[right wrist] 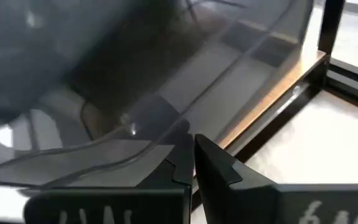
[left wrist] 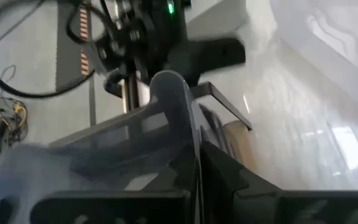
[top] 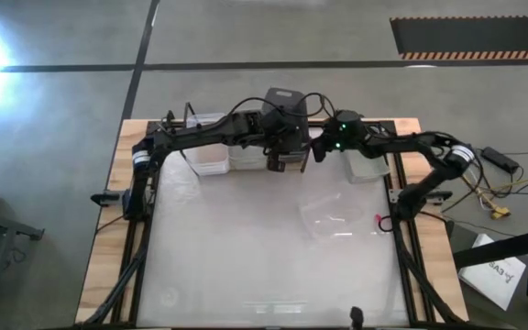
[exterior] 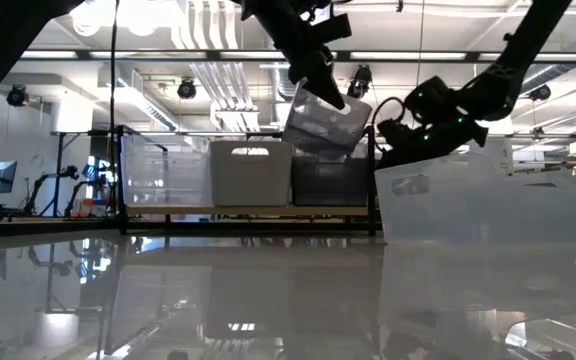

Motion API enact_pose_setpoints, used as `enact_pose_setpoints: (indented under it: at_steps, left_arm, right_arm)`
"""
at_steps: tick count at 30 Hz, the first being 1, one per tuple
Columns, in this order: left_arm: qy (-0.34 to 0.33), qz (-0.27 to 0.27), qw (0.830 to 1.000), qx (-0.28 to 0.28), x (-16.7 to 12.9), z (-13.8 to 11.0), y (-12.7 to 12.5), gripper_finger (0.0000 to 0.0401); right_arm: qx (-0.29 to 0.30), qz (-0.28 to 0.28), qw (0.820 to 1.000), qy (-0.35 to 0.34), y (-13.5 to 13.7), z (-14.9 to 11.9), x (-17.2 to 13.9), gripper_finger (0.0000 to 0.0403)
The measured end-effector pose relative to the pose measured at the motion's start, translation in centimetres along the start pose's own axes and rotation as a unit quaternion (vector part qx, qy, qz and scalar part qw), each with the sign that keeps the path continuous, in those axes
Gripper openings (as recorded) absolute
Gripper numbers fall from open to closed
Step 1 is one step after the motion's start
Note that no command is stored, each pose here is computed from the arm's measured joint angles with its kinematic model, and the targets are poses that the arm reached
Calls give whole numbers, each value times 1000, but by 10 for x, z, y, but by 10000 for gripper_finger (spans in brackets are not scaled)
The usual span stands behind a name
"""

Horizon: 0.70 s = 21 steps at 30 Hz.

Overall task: Stack baskets on shelf by color
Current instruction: Stack the black bin on top of the black bin on the shelf

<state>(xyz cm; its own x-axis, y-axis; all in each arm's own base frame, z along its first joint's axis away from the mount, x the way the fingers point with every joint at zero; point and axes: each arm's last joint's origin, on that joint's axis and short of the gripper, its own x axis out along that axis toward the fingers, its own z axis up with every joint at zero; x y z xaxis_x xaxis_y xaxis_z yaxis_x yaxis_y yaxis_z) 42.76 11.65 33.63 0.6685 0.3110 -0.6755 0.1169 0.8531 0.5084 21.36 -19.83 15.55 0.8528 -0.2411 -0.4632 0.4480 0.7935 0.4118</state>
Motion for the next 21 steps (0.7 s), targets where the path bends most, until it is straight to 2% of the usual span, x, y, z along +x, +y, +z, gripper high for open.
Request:
enact_pose_setpoints:
  at_steps: [6, 12, 21]
  left_arm:
    - [-13, 2, 1000, -10, 3, -4, 6, 0]
    - [-3, 1, 999, -46, 15, -20, 10, 0]
    - [-14, -7, 997, -79, 24, -30, 10, 0]
  right_arm:
    - [3, 16, 1000, 11, -3, 6, 11, 8]
    - [-7, 20, 1000, -3, 0, 13, 8, 8]
    - [-6, 25, 1000, -7, 2, 15, 5, 8]
